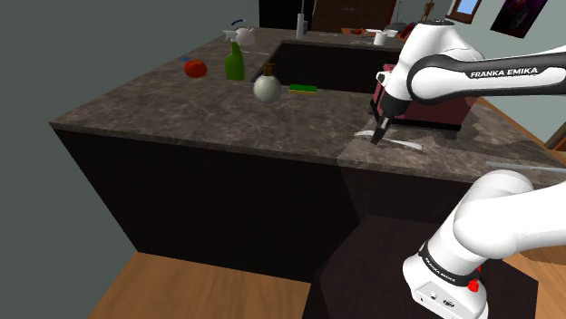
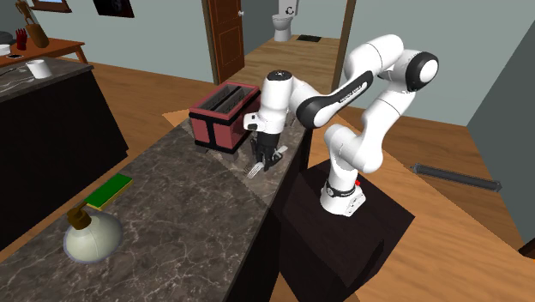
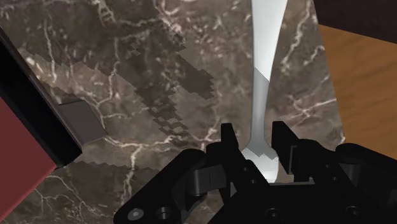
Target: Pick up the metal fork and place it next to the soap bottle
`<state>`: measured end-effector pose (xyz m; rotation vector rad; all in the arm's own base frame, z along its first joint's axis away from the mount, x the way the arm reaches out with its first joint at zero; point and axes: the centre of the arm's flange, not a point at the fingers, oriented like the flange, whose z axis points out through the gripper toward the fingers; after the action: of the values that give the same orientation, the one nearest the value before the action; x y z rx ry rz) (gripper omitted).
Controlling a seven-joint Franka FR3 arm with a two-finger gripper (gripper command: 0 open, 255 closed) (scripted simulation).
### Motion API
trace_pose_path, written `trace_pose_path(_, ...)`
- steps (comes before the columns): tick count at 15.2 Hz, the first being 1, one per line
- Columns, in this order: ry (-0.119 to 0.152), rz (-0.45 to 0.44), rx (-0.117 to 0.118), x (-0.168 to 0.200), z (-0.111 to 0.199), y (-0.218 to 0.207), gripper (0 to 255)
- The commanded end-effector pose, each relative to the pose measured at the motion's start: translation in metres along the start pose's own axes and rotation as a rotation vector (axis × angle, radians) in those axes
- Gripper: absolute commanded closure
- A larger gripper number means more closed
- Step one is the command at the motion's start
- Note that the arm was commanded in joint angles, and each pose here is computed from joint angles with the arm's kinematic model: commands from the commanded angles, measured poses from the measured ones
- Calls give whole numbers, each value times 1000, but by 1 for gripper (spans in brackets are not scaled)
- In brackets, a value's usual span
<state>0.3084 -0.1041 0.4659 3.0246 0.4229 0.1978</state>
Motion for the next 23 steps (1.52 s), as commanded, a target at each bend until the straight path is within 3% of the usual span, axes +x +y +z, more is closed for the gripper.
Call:
trace_pose_path(1, 0, 0, 0, 1, -10, 1, 255)
trace_pose_path(23, 0, 0, 0, 15, -125, 12, 255)
